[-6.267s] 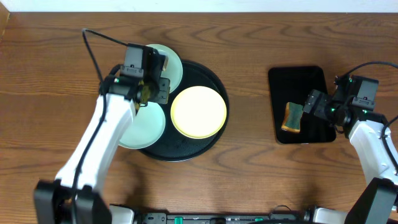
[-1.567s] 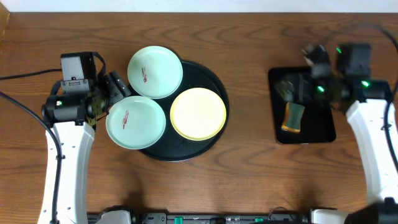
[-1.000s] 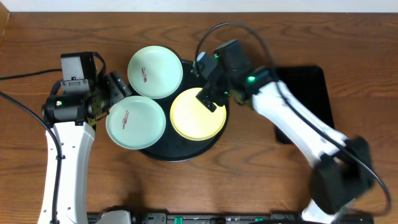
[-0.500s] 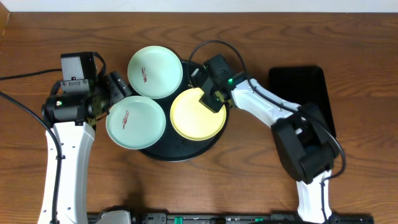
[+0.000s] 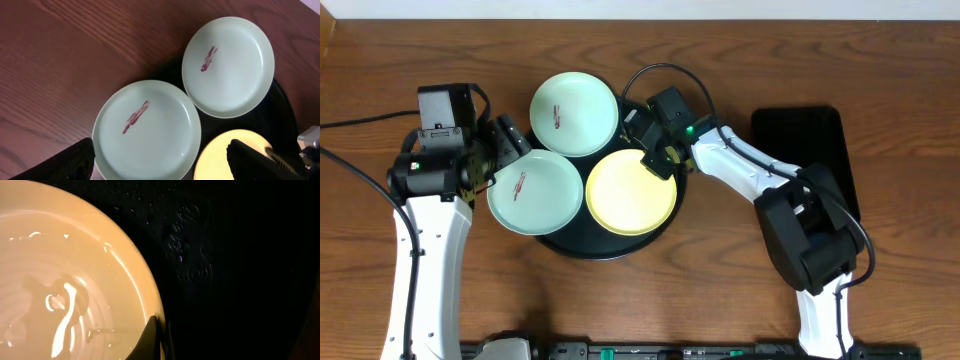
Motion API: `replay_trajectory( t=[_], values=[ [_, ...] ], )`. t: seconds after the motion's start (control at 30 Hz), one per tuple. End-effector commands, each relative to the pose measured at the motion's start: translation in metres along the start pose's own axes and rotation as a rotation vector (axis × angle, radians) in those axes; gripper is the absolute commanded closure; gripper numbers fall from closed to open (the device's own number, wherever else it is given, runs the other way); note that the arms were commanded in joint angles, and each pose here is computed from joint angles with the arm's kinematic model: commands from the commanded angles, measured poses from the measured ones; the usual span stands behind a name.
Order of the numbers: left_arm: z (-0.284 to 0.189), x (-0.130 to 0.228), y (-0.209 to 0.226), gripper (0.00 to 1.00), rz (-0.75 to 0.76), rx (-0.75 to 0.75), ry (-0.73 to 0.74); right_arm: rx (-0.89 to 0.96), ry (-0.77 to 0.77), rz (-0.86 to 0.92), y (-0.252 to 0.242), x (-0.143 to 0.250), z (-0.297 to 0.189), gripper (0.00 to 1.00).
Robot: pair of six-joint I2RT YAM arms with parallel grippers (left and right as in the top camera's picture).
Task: Clean dirty plates on tray and stack at the side
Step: 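Grasp the yellow plate rim with the right gripper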
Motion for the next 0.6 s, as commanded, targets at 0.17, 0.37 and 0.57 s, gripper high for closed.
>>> replay_trajectory(
  t=[0.17, 0.37, 0.57],
  values=[
    [-0.009, -0.004, 0.000, 0.14, -0.011, 0.011, -0.027, 0.272, -0.071, -0.045, -0.003, -0.031, -0.083, 0.99],
    [-0.009, -0.004, 0.000, 0.14, -0.011, 0.011, -0.027, 0.575, -0.081, -0.044, 0.001, -0.047, -0.147, 0.99],
    [-0.009, -0.004, 0.000, 0.14, -0.011, 0.011, -0.027, 0.828, -0.084, -0.047, 0.026, -0.063, -0.185, 0.99]
  ],
)
Point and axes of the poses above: each gripper's point midway between its finger pads, its own z axis out along the fingers, its own y axis along the line the jaws close on, x = y × z, the point moved 10 cm from there along -z, back along the fingers, and after that the axes turned 7 degrees about -z, right-handed, at the moved point
